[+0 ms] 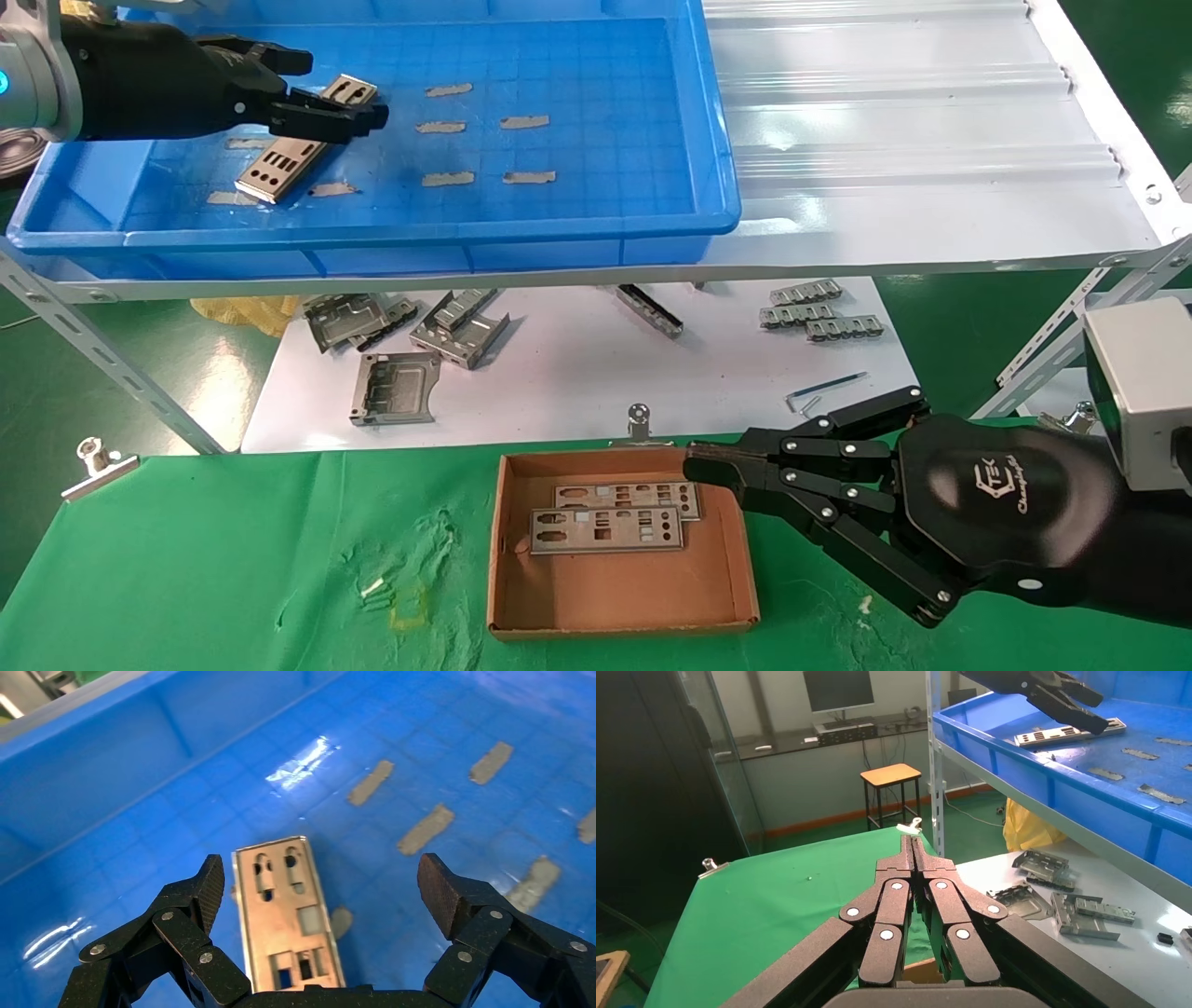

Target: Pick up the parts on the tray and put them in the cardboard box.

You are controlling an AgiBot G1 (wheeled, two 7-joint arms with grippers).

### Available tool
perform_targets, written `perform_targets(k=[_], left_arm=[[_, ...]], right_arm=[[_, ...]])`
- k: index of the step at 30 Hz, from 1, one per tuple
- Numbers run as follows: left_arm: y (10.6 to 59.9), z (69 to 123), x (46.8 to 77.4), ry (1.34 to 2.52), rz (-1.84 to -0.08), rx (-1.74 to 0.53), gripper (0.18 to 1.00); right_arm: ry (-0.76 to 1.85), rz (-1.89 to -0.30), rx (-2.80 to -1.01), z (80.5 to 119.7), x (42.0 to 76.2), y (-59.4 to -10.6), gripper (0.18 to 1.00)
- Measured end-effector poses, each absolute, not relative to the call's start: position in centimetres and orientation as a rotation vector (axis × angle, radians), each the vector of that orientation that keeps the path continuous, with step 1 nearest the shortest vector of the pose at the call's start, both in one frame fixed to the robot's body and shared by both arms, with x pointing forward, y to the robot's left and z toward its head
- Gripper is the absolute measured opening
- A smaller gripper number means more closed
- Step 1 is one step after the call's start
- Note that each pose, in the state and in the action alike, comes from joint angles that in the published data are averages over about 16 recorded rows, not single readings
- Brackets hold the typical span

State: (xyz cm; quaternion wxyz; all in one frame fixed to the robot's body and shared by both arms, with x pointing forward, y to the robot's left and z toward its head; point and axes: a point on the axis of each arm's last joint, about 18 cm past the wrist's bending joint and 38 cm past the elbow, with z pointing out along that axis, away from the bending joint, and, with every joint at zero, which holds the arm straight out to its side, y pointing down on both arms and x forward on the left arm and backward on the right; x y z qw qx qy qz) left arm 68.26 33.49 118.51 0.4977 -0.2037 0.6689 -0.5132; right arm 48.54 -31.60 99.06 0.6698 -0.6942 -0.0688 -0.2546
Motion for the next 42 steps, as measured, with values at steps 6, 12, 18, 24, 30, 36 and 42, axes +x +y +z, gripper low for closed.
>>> perform_targets(k=[6, 12, 18, 24, 30, 36, 42], left_arm=[[33.7, 118.3, 68.6, 1.613, -1.253, -0.538, 1.000], [33.7, 118.1, 68.9, 1.610, -1.256, -0.564, 0.993], [33.8, 118.0, 69.2, 1.599, -1.249, -0.573, 0.964], [34.0, 117.9, 69.4, 1.590, -1.238, -0.584, 0.905], [34.2, 117.9, 69.4, 1.586, -1.237, -0.591, 0.809], [34.4, 117.9, 69.3, 1.587, -1.237, -0.598, 0.684], [34.5, 118.1, 69.2, 1.584, -1.238, -0.602, 0.558]], right_arm=[[-0.155, -0.574, -1.565, 99.1, 48.5, -31.6, 0.191], [-0.155, -0.574, -1.565, 99.1, 48.5, -31.6, 0.191], [-0.155, -0.574, -1.565, 99.1, 48.5, -31.6, 0.191], [-0.155, -0.574, -1.565, 99.1, 48.5, -31.6, 0.191], [-0.155, -0.574, -1.565, 99.1, 48.5, -31.6, 0.191], [-0.155, -0.574, -1.565, 99.1, 48.5, -31.6, 0.191], [-0.155, -0.574, -1.565, 99.1, 48.5, -31.6, 0.191]])
